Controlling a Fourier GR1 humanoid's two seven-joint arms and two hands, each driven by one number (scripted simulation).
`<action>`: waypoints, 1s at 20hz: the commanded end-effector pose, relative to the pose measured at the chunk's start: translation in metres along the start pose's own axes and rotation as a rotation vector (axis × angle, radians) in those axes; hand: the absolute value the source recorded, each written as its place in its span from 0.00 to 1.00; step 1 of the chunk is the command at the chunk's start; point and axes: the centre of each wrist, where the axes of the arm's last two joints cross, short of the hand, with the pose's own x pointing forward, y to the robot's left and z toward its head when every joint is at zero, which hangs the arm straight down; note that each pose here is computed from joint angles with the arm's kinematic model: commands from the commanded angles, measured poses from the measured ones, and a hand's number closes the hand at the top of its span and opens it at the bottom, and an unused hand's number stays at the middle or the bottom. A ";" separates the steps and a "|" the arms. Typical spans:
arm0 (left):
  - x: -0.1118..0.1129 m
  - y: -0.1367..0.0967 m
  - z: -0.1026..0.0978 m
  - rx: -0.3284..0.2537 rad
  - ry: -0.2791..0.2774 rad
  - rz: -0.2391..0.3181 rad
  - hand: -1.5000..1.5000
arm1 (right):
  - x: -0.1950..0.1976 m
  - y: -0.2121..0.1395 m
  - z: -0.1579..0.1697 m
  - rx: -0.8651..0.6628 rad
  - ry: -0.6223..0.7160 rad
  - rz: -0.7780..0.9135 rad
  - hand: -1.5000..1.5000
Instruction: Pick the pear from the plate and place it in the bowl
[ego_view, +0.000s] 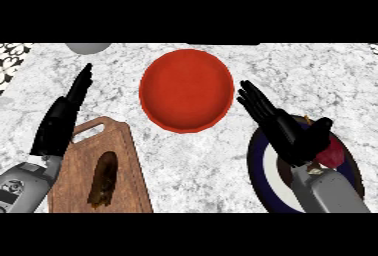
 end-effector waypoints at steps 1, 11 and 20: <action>-0.015 -0.007 0.008 0.002 0.030 0.041 0.50 | -0.005 -0.020 0.002 0.047 0.096 0.135 1.00; -0.030 -0.049 0.031 0.031 0.113 0.338 0.50 | -0.001 -0.074 0.062 -0.176 -0.095 0.951 0.00; -0.048 -0.056 0.020 -0.002 0.104 0.377 0.50 | 0.016 -0.037 0.113 -0.196 -0.302 1.074 0.00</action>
